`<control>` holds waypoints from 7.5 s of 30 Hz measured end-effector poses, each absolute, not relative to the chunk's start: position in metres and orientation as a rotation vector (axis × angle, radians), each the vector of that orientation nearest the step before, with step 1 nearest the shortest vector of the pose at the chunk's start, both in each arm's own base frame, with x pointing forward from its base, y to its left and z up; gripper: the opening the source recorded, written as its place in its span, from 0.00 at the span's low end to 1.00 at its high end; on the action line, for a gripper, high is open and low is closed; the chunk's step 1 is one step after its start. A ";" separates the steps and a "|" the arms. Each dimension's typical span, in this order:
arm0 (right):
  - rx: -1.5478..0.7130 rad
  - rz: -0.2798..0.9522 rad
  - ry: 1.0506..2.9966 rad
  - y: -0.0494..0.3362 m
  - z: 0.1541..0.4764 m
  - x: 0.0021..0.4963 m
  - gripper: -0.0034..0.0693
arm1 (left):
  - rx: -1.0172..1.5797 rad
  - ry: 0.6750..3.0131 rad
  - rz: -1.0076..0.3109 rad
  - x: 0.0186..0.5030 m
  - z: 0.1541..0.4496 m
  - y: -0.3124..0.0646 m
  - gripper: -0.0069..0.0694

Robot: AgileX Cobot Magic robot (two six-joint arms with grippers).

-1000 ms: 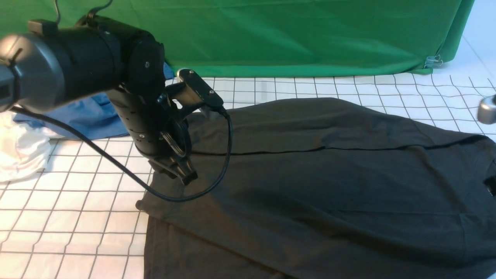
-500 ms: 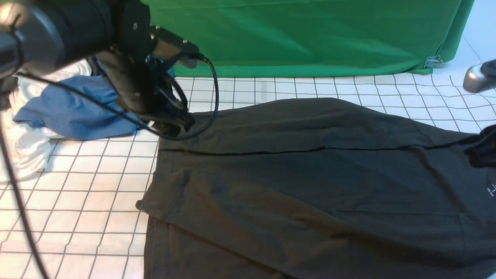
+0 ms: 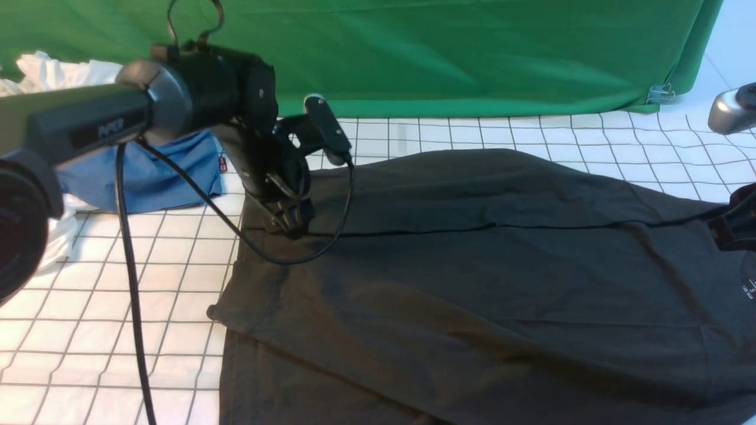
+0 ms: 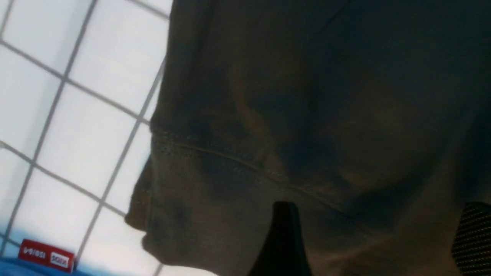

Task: Fold a long-sleeved shirt over a white checkered tablecloth.
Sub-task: 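Grab the top left corner of the dark shirt with the left gripper, then fold the left side of the dark shirt inward over its body with the left gripper, then grasp the near edge of the shirt at its hem and shoulder corners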

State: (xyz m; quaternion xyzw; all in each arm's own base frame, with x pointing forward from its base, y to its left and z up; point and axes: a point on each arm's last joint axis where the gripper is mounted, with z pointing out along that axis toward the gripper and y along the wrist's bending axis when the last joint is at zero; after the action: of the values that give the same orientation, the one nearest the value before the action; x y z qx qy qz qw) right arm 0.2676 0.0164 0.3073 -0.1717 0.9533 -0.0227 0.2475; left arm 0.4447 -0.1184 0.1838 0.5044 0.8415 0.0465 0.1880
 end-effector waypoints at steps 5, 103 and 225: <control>-0.468 -0.062 2.596 0.016 0.307 0.268 0.44 | 1.375 2.368 0.148 0.450 0.182 -0.110 0.64; -0.471 -0.078 2.560 0.016 0.320 0.271 0.39 | 1.396 2.833 -0.003 0.313 0.206 -0.118 0.11; -1.368 -0.268 2.671 0.110 0.172 0.214 0.43 | 1.339 2.635 0.075 0.170 0.250 -0.089 0.05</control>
State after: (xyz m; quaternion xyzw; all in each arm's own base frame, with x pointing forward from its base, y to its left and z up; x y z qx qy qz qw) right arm 0.2145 0.1100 0.1722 -0.4531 0.8847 -0.0886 0.0642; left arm 0.1697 -0.0887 0.2498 0.4511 0.8873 0.0252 0.0925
